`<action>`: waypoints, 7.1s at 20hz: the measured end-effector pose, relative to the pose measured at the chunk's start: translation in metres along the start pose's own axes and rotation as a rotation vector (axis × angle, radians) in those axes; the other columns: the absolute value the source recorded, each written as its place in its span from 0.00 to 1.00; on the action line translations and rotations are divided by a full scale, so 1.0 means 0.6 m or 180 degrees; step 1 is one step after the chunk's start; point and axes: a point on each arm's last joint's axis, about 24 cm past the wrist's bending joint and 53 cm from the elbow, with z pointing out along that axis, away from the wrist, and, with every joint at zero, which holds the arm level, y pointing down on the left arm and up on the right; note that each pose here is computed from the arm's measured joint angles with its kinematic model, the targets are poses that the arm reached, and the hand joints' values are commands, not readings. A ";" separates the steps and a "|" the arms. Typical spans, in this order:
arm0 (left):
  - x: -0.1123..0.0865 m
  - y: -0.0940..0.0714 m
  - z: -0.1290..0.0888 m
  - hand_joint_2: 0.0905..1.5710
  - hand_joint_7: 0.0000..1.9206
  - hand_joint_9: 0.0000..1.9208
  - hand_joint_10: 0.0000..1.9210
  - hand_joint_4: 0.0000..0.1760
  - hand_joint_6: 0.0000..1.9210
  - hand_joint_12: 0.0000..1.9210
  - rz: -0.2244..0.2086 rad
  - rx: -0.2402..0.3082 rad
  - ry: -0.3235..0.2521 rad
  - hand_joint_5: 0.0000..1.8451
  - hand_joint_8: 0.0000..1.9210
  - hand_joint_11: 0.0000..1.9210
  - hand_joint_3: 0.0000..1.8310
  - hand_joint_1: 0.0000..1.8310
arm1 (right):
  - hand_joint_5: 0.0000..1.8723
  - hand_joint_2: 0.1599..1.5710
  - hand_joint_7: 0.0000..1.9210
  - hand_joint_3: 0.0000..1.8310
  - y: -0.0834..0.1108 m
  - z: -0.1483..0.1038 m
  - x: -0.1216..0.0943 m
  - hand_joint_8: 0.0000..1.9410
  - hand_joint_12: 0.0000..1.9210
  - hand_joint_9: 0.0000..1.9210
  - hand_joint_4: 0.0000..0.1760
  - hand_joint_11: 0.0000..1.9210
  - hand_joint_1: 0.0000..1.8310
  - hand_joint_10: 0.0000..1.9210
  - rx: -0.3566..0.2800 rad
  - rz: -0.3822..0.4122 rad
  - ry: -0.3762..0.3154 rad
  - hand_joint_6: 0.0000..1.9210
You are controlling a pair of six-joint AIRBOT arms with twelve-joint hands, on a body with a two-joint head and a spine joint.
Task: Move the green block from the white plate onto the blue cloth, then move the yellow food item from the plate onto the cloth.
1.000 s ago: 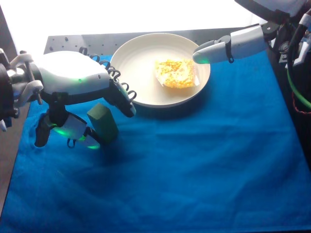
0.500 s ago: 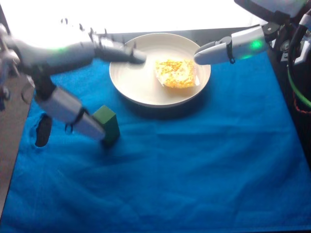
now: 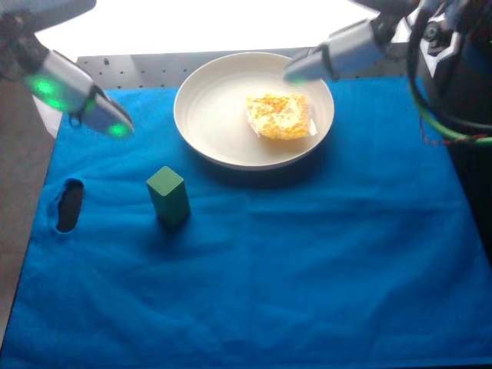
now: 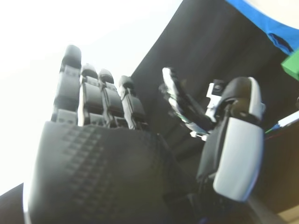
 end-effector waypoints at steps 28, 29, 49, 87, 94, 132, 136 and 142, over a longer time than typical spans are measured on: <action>-0.022 0.025 0.024 0.45 0.05 0.02 0.00 1.00 0.00 0.09 -0.0073 -0.0241 -0.0017 0.00 0.00 0.00 0.00 0.47 | 0.00 0.47 0.03 0.00 -0.038 0.035 0.106 0.00 0.23 0.06 0.03 0.00 0.32 0.00 0.0275 0.0253 0.0187 0.00; -0.022 0.025 0.024 0.44 0.04 0.02 0.00 1.00 0.00 0.09 -0.0073 -0.0240 -0.0017 0.00 0.00 0.00 0.00 0.46 | 0.00 0.40 0.02 0.00 -0.040 0.035 0.115 0.00 0.27 0.07 0.00 0.00 0.30 0.00 0.0292 0.0269 0.0212 0.00; -0.017 0.018 0.028 0.43 0.05 0.02 0.00 1.00 0.00 0.10 -0.0077 -0.0224 0.0008 0.00 0.00 0.01 0.00 0.41 | 0.69 0.61 0.66 0.00 -0.051 0.029 0.137 0.36 0.67 0.74 0.00 0.61 0.70 0.26 0.0310 0.0337 0.0206 0.11; 0.030 0.054 0.017 0.40 0.08 0.04 0.00 1.00 0.00 0.04 -0.0337 -0.0366 0.0148 0.00 0.00 0.01 0.00 0.42 | 0.58 0.64 0.60 0.00 0.178 -0.146 0.126 0.52 0.84 0.59 0.00 0.52 0.69 0.63 -0.0967 0.0292 0.0541 0.32; 0.029 0.053 0.017 0.41 0.09 0.05 0.00 1.00 0.00 0.04 -0.0339 -0.0356 0.0135 0.00 0.00 0.02 0.00 0.42 | 0.49 0.61 0.58 0.00 0.159 -0.141 0.158 0.20 0.64 0.60 0.00 0.43 0.59 0.22 -0.0832 0.0351 0.0640 0.16; -0.082 -0.096 -0.105 0.44 0.06 0.05 0.00 1.00 0.00 0.06 -0.0865 0.0852 -0.0993 0.01 0.00 0.03 0.01 0.22 | 0.01 0.51 0.08 0.00 0.047 -0.199 -0.177 0.00 0.16 0.08 0.00 0.00 0.04 0.00 -0.0648 0.1127 -0.1523 0.00; -0.088 -0.117 -0.136 0.44 0.02 0.01 0.00 0.88 0.00 0.05 -0.0781 0.0982 -0.1131 0.00 0.00 0.02 0.00 0.27 | 0.00 0.52 0.08 0.00 0.059 -0.219 -0.204 0.00 0.13 0.07 0.00 0.00 0.00 0.00 -0.0780 0.1156 -0.1736 0.00; -0.111 -0.140 -0.163 0.47 0.00 0.00 0.00 0.67 0.00 0.01 -0.0750 0.1134 -0.1378 0.00 0.00 0.01 0.00 0.30 | 0.00 0.52 0.04 0.00 0.107 -0.269 -0.244 0.00 0.00 0.01 0.00 0.00 0.01 0.00 -0.1045 0.1171 -0.1933 0.00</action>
